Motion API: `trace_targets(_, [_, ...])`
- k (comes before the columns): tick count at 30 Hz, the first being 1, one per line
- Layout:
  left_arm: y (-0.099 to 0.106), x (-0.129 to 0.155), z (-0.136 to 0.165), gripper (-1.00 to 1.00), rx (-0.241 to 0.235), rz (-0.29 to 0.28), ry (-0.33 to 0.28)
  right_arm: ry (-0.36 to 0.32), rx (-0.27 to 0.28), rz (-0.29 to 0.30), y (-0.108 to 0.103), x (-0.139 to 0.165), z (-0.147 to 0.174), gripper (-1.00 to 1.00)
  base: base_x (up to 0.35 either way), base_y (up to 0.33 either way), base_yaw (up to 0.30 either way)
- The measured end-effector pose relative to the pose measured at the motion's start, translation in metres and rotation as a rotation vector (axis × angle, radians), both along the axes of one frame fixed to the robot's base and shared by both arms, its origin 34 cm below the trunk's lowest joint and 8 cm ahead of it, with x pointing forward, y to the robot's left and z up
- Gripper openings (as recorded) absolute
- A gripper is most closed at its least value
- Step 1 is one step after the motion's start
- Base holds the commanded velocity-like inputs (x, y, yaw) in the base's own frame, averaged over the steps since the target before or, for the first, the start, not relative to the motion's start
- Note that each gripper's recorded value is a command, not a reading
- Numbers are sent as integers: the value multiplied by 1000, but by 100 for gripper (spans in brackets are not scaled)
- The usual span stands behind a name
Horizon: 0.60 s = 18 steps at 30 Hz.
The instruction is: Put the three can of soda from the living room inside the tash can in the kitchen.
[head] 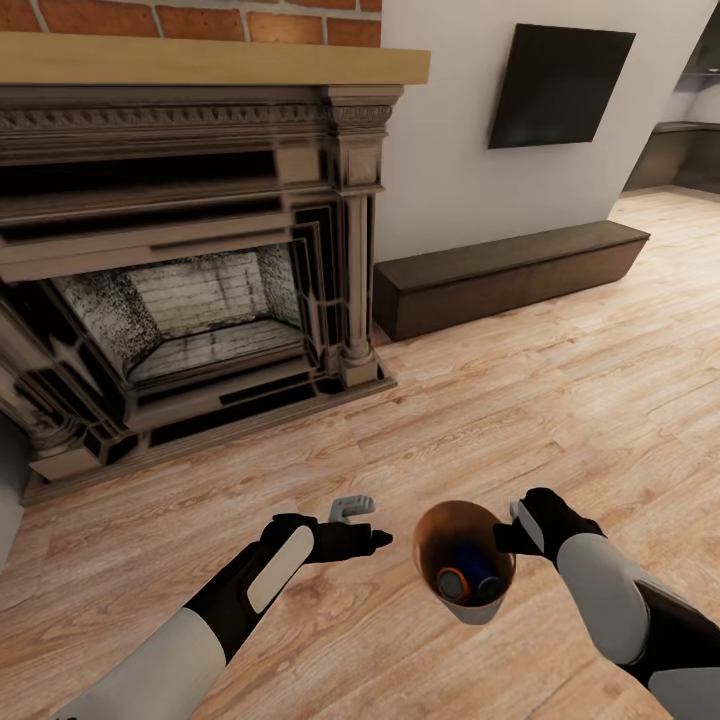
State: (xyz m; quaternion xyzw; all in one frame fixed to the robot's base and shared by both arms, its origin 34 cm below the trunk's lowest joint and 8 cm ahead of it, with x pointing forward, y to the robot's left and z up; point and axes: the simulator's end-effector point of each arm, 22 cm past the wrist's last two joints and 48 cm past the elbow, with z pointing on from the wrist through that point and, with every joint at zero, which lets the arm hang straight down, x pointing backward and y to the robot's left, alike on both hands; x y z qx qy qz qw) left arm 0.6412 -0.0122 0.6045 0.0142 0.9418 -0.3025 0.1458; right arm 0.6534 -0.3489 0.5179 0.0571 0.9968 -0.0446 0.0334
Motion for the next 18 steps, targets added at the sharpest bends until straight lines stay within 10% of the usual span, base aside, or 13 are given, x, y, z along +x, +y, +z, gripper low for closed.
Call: trace_targets(18, [78,-15,-56,100,154,52,88,-26,-32,-7,-27,-7,-5,-100,0,0,0])
